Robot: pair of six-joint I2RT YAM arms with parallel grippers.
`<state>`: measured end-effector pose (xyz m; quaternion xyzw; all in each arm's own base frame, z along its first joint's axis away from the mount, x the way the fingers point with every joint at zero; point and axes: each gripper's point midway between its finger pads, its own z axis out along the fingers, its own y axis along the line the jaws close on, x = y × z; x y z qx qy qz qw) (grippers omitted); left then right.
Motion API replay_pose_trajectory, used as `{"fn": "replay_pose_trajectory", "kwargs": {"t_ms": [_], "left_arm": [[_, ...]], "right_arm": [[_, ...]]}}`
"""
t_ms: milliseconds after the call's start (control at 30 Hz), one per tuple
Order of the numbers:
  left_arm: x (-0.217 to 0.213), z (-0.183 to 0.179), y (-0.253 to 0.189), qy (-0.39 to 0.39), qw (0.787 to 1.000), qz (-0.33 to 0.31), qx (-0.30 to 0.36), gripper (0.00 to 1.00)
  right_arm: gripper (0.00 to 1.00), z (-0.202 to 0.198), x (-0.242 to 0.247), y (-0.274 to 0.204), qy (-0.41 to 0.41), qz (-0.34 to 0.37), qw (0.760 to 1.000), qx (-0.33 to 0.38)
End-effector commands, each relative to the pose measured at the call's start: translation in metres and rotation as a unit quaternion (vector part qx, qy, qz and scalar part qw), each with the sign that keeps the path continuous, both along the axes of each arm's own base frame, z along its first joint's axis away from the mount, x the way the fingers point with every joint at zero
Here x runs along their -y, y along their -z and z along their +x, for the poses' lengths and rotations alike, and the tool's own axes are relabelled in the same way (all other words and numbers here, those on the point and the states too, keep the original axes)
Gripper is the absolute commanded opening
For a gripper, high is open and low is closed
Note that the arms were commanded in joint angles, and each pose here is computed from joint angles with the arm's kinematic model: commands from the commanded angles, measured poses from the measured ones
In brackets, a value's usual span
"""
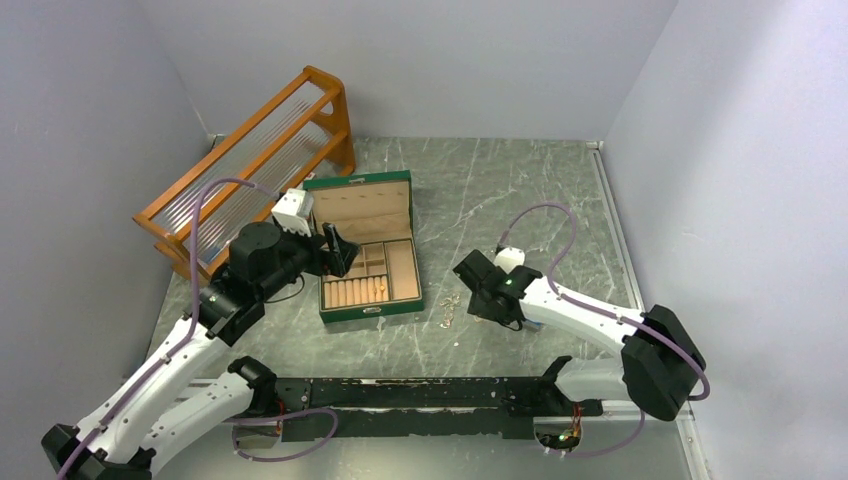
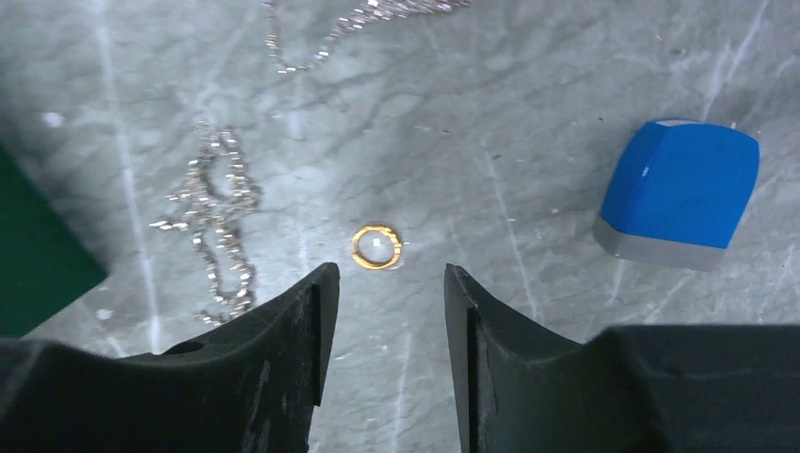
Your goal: Organize the mixed jewelry
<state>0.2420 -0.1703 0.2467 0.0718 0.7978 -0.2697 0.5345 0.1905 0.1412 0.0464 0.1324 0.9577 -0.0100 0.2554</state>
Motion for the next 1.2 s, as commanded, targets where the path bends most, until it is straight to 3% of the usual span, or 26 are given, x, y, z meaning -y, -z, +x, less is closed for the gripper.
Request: {"fn": "replay_pose_trajectory", "kwargs": {"t_ms": [0,167,767,1167], "left_arm": [[0.012,0.001,-0.003,0.026,1.000,-0.017,0.002,0.88],[0.017,0.001,0.000,0.034,0.999,-0.023,-0.006,0.87],[0.018,0.002,0.003,0.033,0.999,-0.023,-0.010,0.87],[0.021,0.001,0.006,0.038,0.999,-0.027,-0.017,0.86]], "right_arm": [[0.47,-0.004,0.008,0.013,0.006,0.011,1.000,-0.023],[0.38,-0.002,0.008,0.026,-0.022,-0.003,0.998,-0.051],[0.26,0.005,0.011,0.041,-0.043,-0.010,0.997,-0.067],[0.02,0.006,0.009,0.037,-0.034,0.009,0.998,-0.059]]}}
